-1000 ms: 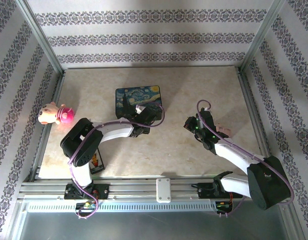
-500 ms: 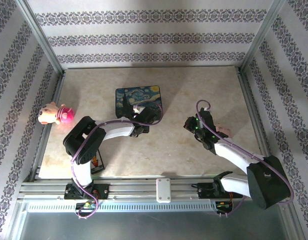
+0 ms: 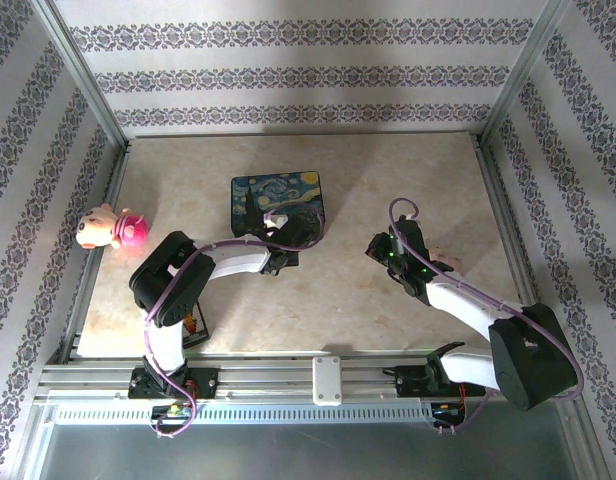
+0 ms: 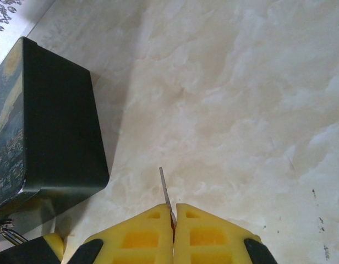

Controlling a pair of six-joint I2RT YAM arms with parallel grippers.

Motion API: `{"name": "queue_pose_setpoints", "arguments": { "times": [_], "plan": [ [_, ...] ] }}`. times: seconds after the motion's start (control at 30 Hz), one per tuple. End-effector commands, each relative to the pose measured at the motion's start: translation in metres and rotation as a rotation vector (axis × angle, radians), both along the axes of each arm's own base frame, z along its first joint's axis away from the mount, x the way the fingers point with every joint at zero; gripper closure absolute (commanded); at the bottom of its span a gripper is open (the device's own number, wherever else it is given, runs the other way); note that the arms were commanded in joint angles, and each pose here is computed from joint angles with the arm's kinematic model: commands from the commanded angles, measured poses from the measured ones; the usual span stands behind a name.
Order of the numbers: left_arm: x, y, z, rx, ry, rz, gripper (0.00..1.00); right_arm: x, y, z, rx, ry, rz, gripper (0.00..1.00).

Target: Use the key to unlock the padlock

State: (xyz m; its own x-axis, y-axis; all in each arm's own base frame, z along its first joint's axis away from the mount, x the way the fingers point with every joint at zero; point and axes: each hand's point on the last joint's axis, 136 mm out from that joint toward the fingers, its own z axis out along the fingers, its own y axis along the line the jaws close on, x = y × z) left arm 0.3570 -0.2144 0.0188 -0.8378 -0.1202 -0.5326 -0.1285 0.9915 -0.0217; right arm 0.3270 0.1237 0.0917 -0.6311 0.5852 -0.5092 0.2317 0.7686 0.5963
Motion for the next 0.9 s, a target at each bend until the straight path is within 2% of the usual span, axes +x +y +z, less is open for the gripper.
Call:
{"name": "queue_pose_setpoints", "arguments": {
  "times": [0.0, 0.07, 0.27, 0.47, 0.7, 0.87],
  "plan": [
    [-0.001, 0.005, -0.009, -0.001, 0.021, 0.034, 0.56, 0.002, 0.007, 0.008, -0.001, -0.028, 0.026, 1.00],
    [0.000, 0.005, -0.009, -0.003, 0.018, 0.037, 0.57, 0.001, 0.005, 0.008, -0.003, -0.029, 0.023, 1.00],
    [0.002, -0.002, -0.005, -0.035, 0.018, 0.028, 0.75, -0.004, 0.003, 0.005, -0.003, -0.033, 0.022, 1.00],
    [0.003, -0.016, 0.011, -0.152, 0.003, 0.047, 0.79, -0.014, 0.010, 0.000, 0.006, -0.046, 0.086, 1.00],
    [0.004, -0.039, 0.023, -0.325, 0.018, 0.091, 0.84, -0.021, 0.047, -0.008, 0.049, -0.101, 0.284, 1.00],
    [0.007, -0.060, 0.024, -0.442, 0.021, 0.071, 0.85, -0.021, 0.070, -0.012, 0.083, -0.134, 0.373, 1.00]
  ]
}}
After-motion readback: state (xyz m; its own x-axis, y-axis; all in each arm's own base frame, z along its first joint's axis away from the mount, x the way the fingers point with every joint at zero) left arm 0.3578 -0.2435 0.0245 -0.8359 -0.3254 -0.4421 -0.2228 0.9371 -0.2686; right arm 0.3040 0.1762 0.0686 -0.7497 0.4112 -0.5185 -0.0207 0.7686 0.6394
